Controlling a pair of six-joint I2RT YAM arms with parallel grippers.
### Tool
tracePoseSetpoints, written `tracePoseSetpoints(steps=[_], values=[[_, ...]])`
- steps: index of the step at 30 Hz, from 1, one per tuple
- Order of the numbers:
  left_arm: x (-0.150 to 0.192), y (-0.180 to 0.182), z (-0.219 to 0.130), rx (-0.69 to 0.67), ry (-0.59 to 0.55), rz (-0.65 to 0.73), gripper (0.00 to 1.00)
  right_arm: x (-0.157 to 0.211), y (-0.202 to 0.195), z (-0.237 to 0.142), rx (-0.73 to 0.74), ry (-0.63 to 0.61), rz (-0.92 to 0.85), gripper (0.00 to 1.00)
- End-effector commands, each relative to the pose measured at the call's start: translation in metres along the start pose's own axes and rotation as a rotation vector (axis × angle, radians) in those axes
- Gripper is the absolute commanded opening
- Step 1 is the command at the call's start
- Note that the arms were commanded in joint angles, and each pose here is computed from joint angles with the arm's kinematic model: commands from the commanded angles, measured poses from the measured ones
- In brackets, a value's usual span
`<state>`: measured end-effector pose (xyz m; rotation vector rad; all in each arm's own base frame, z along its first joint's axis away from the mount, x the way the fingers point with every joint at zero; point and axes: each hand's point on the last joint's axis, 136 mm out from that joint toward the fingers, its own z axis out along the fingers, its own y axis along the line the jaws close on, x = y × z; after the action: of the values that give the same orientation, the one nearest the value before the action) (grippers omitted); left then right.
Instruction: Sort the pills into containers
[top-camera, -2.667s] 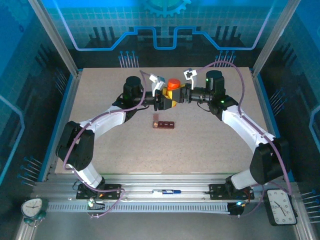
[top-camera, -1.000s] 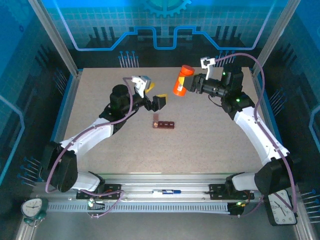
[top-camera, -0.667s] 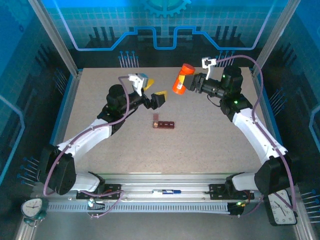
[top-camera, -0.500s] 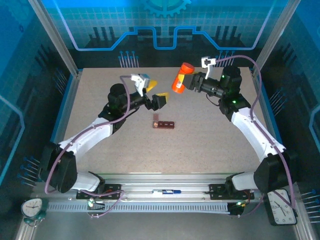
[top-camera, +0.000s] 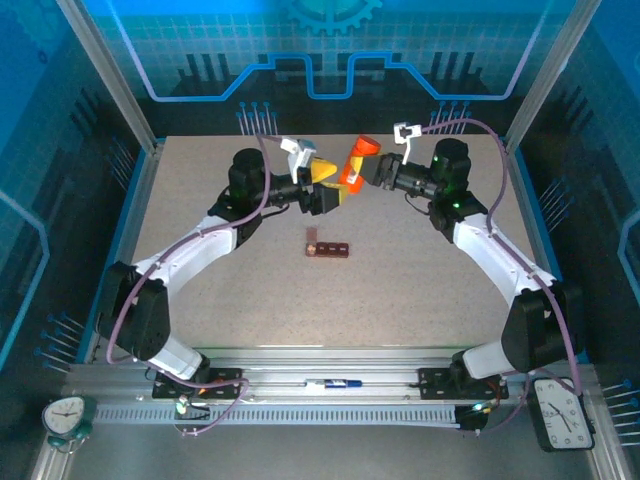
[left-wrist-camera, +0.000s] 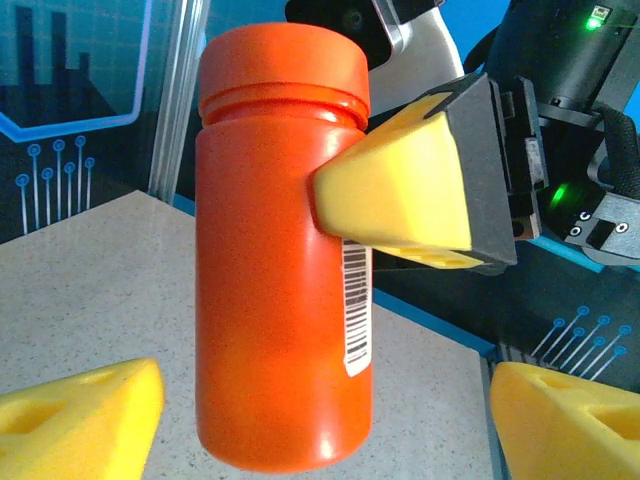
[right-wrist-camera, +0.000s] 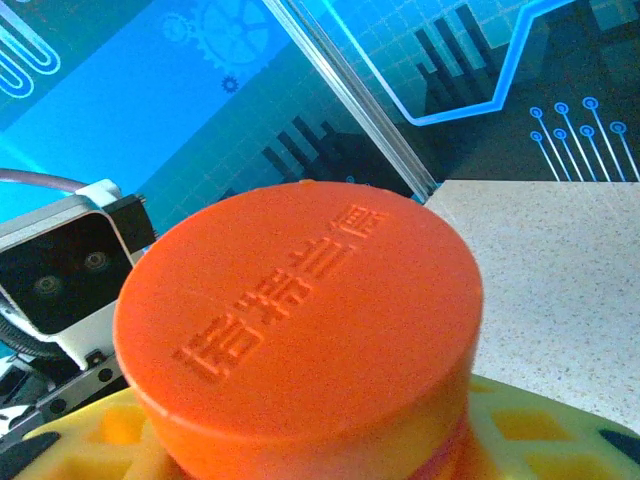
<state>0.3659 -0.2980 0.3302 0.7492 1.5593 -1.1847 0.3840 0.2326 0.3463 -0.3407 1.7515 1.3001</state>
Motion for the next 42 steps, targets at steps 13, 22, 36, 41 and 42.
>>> tracePoseSetpoints(steps=[13,22,36,41,42], values=[[0.004,-0.006,0.009,0.128,0.042,-0.082,0.77,0.004,0.038,0.02,-0.113,0.019,-0.042,0.34],[0.013,-0.008,0.007,0.14,0.044,-0.093,0.67,0.0,0.043,0.017,-0.115,-0.009,-0.029,0.34],[0.011,-0.006,0.009,0.15,0.015,-0.096,0.46,0.005,0.047,0.016,-0.13,-0.014,-0.017,0.35],[0.01,-0.006,0.01,0.155,0.005,-0.096,0.37,0.005,0.047,0.017,-0.129,-0.015,-0.019,0.38],[0.011,-0.005,0.01,0.156,0.004,-0.092,0.35,0.004,0.047,0.017,-0.128,-0.017,-0.021,0.4]])
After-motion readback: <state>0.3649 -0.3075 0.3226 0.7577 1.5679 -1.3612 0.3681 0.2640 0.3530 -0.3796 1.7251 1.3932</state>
